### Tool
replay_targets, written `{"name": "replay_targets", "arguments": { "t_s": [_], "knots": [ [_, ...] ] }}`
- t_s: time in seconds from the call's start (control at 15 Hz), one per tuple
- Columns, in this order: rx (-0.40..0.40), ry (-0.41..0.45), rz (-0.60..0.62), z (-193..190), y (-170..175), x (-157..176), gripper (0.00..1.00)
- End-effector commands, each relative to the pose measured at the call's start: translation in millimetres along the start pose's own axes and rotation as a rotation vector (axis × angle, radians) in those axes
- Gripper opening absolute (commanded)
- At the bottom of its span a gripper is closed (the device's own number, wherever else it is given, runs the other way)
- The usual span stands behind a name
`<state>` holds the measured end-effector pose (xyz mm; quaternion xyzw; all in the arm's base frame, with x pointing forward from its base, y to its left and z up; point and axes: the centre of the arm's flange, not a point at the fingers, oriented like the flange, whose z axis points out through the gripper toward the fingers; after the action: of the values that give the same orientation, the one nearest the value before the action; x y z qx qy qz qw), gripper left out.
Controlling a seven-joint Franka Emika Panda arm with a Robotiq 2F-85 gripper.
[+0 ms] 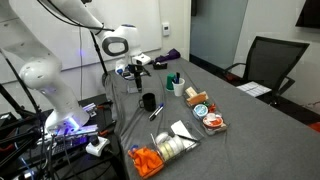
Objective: Move the black mug to the left.
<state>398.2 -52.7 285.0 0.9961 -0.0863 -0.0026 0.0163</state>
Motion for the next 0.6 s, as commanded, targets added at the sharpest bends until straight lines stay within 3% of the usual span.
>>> {"name": "replay_targets", "arguments": {
  "t_s": [0.0,0.53],
  "knots": [
    [-0.036,-0.007,-0.015,40.5,-0.5,12.4,1.00],
    [-0.027,-0.034,-0.061,91.0,3.6,12.9,1.00]
  ]
}}
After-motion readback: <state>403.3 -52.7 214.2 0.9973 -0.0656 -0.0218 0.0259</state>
